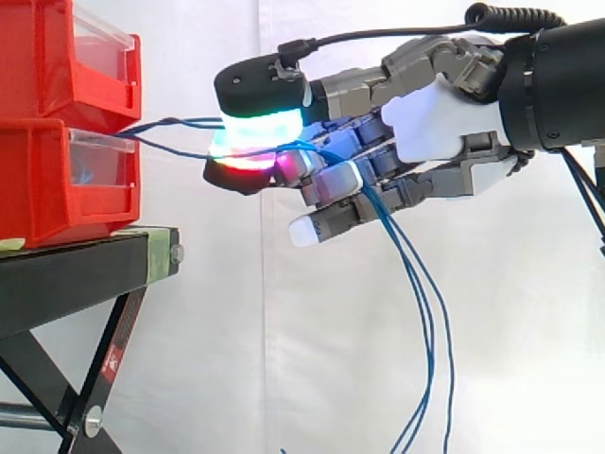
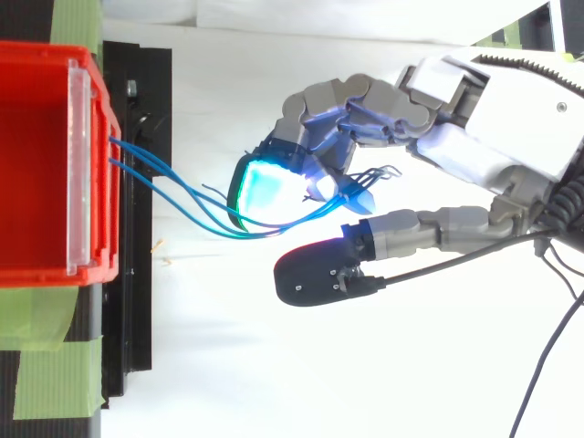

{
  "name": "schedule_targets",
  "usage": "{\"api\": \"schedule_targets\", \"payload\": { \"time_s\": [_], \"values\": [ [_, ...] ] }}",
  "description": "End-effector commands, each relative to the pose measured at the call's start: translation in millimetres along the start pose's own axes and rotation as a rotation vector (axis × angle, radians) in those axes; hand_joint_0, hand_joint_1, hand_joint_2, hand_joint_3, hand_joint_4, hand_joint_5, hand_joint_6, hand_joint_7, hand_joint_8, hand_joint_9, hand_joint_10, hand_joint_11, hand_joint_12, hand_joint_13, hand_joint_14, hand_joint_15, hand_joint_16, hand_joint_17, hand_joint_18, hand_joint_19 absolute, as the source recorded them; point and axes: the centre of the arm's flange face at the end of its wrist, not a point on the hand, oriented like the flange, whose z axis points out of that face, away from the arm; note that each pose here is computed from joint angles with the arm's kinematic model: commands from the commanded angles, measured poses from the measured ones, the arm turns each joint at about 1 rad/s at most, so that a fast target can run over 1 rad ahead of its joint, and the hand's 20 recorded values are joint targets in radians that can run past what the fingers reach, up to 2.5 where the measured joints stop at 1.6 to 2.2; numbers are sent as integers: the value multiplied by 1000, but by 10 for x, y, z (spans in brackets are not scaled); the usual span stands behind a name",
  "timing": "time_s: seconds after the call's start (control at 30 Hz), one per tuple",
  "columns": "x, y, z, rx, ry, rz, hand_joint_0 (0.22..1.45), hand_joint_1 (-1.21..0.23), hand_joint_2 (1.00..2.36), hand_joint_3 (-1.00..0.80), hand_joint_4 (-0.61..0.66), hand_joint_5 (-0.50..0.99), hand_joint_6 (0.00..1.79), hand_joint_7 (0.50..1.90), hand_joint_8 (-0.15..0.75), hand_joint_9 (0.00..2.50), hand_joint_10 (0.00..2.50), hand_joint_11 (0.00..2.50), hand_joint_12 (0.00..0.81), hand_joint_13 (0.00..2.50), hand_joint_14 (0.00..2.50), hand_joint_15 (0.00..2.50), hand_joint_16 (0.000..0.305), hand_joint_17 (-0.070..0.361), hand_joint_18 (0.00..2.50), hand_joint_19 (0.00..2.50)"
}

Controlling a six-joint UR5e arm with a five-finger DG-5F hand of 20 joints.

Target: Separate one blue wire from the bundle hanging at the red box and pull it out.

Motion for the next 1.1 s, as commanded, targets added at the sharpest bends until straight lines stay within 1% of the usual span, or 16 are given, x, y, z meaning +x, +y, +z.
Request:
{"api": "schedule_targets", "payload": {
  "time_s": [0.0, 0.27, 0.47, 0.83, 1.07],
  "values": [
    [1, -2, -1, 1, 2, -1, 636, -819, 1012, -362, 272, -275, 839, 1053, 331, 186, 921, 1487, 327, 273, 1391, 1291, 40, 89, 433, 867],
    [0, -2, -1, 1, 1, -1, 623, -811, 1011, -378, 270, -275, 838, 1057, 331, 187, 923, 1505, 325, 273, 1401, 1287, 40, 90, 433, 876],
    [0, -2, -1, 1, 1, -1, 626, -838, 1010, -386, 272, -275, 838, 1055, 331, 187, 925, 1505, 325, 275, 1402, 1285, 40, 90, 433, 878],
    [-2, -2, -1, 1, -1, -1, 592, -807, 1011, -385, 278, -263, 833, 1053, 342, 217, 922, 1487, 332, 279, 1434, 1273, 40, 90, 434, 895],
    [-5, 6, -3, 0, -1, 0, 598, -799, 1011, -363, 261, -247, 829, 1049, 331, 243, 885, 1480, 330, 297, 1424, 1247, 40, 89, 444, 903]
  ]
}}
